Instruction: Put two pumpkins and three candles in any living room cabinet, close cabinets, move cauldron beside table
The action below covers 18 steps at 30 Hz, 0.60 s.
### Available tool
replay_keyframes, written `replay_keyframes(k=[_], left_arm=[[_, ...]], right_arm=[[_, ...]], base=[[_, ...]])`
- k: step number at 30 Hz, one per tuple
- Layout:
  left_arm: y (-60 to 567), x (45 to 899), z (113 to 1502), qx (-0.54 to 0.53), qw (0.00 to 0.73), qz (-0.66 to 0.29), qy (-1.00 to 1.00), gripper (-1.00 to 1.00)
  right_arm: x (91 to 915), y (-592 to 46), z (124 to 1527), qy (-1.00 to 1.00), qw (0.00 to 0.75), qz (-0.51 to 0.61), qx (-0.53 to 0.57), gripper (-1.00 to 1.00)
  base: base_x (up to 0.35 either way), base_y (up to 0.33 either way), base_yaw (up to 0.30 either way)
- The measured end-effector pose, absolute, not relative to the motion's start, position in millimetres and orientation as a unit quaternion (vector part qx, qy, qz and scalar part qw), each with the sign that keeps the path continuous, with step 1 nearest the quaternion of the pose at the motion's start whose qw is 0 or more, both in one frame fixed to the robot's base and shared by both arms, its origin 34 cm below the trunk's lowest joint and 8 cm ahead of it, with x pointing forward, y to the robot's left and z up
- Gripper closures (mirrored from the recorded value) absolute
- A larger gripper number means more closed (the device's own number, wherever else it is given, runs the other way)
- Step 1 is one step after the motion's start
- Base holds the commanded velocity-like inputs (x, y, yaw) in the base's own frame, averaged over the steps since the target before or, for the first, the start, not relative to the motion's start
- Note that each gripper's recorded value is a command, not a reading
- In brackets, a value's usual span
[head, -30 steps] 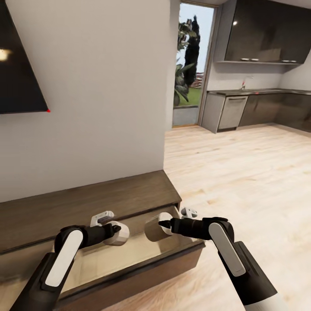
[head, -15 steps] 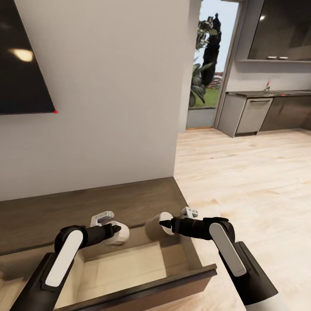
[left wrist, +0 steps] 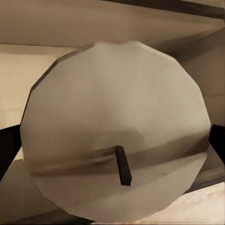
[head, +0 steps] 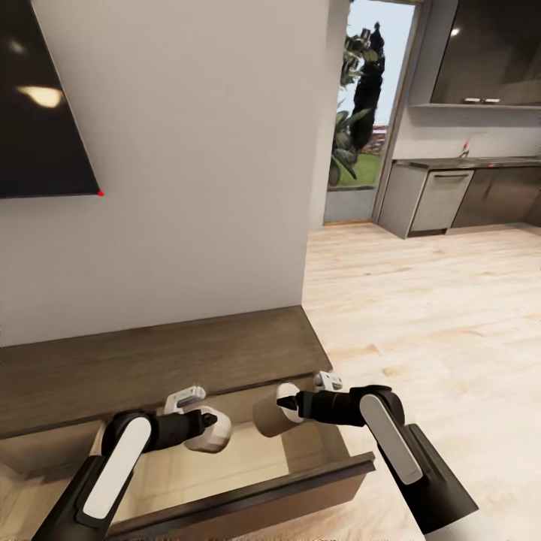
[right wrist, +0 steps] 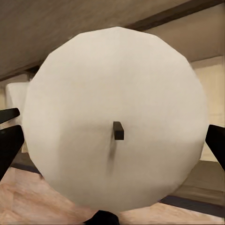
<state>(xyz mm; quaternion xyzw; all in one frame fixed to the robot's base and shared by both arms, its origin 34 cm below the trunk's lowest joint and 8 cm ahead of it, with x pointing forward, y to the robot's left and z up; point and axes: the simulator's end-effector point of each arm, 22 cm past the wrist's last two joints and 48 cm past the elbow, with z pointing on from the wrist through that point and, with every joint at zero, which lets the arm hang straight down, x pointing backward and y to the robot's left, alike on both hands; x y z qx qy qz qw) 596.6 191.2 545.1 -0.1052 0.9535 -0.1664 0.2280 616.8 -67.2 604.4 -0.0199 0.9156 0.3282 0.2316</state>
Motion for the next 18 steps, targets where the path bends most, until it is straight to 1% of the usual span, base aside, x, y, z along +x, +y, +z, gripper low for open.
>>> replay_keyframes(k=[5, 8, 11, 18], left_arm=[[193.2, 591.9, 535.5, -0.109, 0.216, -0.163, 0.957, 1.0], [192.4, 592.0, 535.8, -0.109, 0.216, -0.164, 0.956, 1.0], [192.3, 592.0, 536.3, -0.109, 0.217, -0.165, 0.956, 1.0], [192.8, 592.4, 538.4, -0.108, 0.219, -0.164, 0.956, 1.0]], right_arm=[[614.0, -67.8, 597.0, 0.918, 0.222, 0.328, -0.016, 1.0], [614.1, -67.4, 597.9, 0.918, 0.223, 0.328, -0.017, 1.0], [613.4, -67.5, 597.6, 0.919, 0.222, 0.326, -0.018, 1.0], [612.8, -66.7, 599.4, 0.919, 0.223, 0.324, -0.021, 1.0]], base=[[-0.108, 0.027, 0.0], [-0.031, 0.01, 0.03], [-0.007, 0.002, 0.189], [-0.001, 0.0, 0.256]])
